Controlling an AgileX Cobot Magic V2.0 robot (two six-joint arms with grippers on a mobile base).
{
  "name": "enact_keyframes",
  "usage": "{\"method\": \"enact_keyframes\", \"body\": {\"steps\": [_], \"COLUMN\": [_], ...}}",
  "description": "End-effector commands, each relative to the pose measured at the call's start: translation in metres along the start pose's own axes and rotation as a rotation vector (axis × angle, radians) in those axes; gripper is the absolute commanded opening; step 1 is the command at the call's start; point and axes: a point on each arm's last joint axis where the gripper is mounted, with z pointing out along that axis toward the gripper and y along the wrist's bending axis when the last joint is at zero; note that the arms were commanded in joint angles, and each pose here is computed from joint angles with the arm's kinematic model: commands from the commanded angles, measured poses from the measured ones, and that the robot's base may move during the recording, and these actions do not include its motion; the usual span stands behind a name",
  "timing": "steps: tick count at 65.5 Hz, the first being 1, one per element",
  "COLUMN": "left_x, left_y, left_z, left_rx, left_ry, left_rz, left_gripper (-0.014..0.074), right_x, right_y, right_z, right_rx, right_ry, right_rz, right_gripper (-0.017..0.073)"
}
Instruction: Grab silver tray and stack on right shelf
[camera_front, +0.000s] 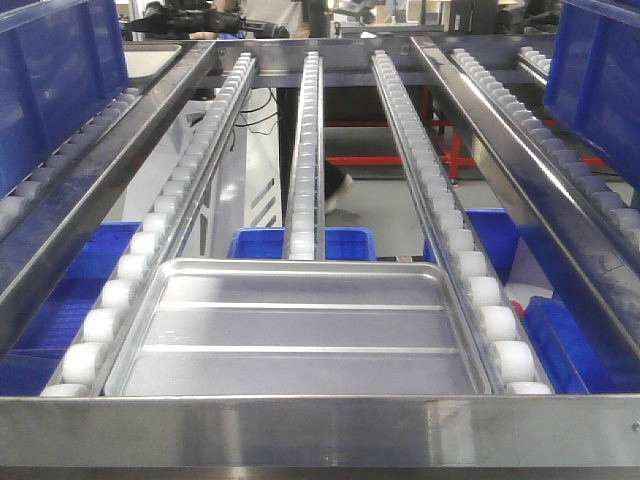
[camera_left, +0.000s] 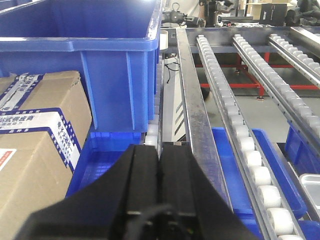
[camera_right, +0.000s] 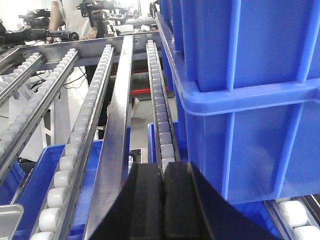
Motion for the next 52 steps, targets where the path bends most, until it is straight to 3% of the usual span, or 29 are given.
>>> {"method": "enact_keyframes", "body": {"steps": [1, 52], "left_x": [-0.0006, -0.0007], "left_y": [0.0001, 0.0001], "left_z": [-0.0004, -0.0004], "left_rx": [-0.006, -0.006], "left_ry": [-0.077, -0.077], "left_rz": [-0.006, -0.006], "left_gripper": [-0.0091, -0.0091], "right_x": [-0.0089, -0.0095], "right_y": [0.0019, 0.002], "right_z": [-0.0019, -0.002], "right_rx": [-0.021, -0.022], "right_ry": [-0.103, -0.11], "right_rz": [-0.01, -0.01], "right_gripper": [0.0052, 0.0052]}}
